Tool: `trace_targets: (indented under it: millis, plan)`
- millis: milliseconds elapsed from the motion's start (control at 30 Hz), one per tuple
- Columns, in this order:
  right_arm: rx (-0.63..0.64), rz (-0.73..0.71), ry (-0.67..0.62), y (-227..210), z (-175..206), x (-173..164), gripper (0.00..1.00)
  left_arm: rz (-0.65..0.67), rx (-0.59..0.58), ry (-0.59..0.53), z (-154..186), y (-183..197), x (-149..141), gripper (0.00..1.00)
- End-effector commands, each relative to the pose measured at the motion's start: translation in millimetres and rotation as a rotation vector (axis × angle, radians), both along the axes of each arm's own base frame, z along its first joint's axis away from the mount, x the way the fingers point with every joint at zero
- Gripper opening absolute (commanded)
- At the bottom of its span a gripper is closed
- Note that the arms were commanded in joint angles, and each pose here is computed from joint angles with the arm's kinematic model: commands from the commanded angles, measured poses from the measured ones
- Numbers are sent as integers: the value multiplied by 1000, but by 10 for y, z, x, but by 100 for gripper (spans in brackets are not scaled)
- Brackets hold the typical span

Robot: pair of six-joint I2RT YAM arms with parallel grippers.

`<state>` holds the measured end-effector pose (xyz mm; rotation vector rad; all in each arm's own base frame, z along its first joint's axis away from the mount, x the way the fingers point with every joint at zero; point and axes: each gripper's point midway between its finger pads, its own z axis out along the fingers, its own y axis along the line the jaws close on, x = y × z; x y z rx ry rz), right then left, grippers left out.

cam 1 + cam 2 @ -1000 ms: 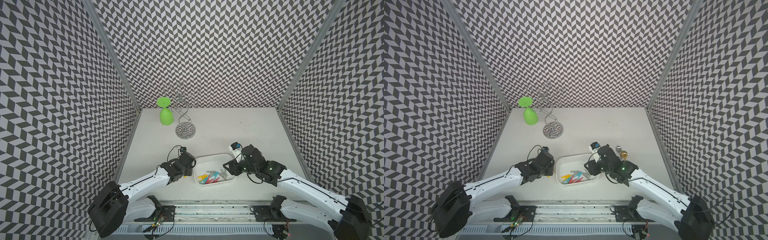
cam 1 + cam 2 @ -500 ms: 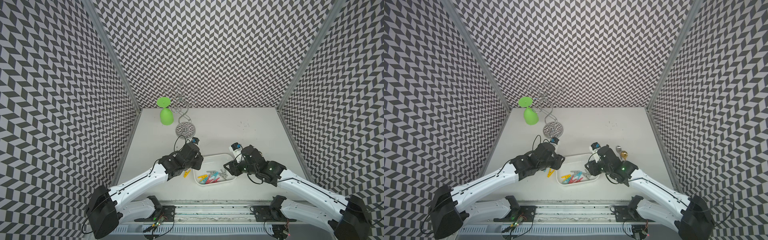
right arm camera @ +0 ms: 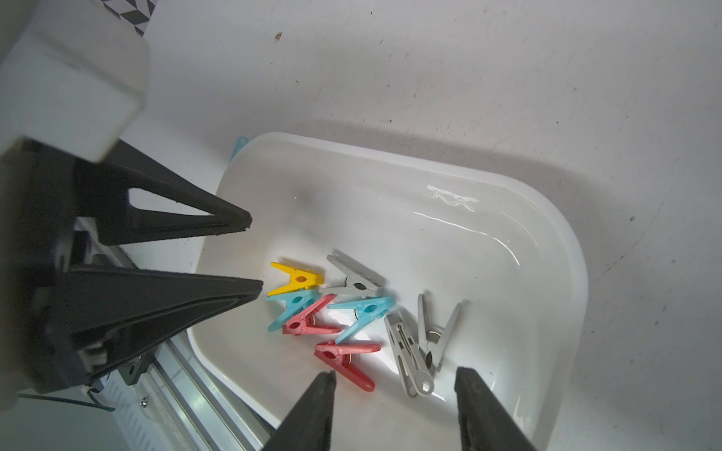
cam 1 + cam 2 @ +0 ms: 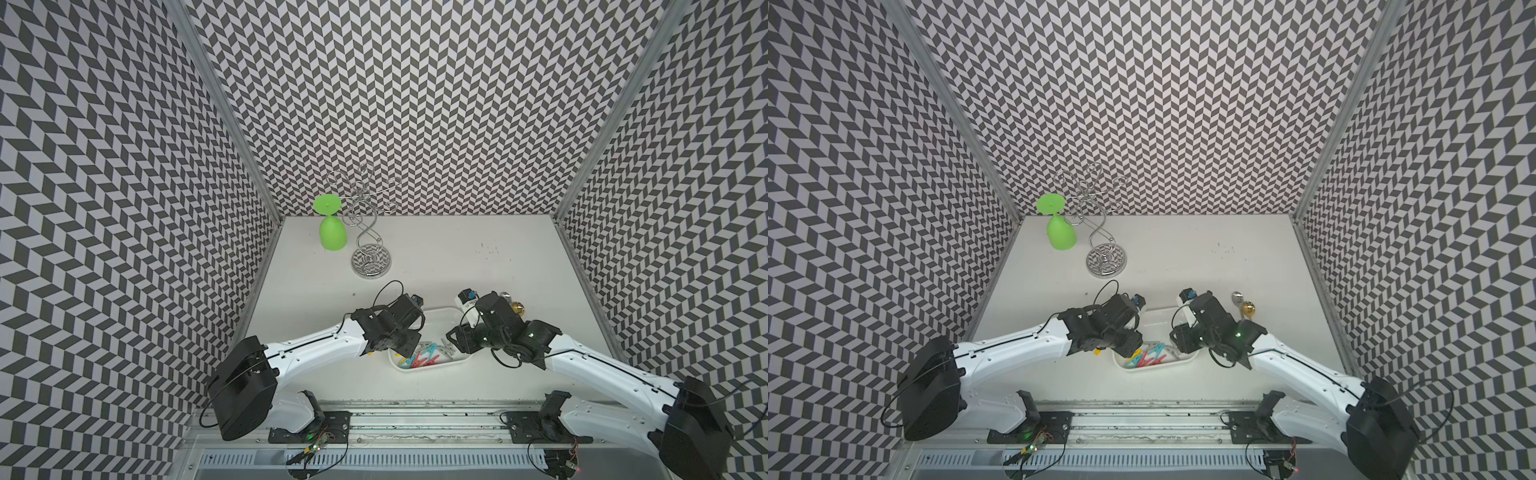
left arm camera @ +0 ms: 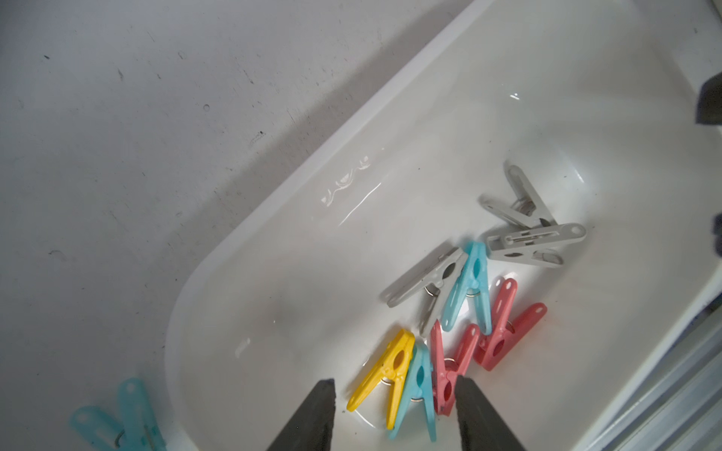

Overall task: Take the clothespins out of the storage box
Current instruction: Pick up the clothespin from the storage box.

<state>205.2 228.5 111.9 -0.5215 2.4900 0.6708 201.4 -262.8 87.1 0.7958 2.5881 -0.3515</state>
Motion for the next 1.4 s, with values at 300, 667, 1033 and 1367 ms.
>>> trace_targets:
  millis: [300,667,1033,1367]
  plan:
    - [-10,-30,-42,-7,13,93,52,-80,24,-81,-176,-136,145,40]
    - [-42,-51,-31,-28,-85,138,52,-129,110,-40,-579,-131,130,41]
    - [-3,-27,-58,8,-5,137,52,-159,119,-51,-726,-253,219,39]
    - [-27,-57,-59,-45,-31,178,50,-204,33,-48,-559,-369,109,4]
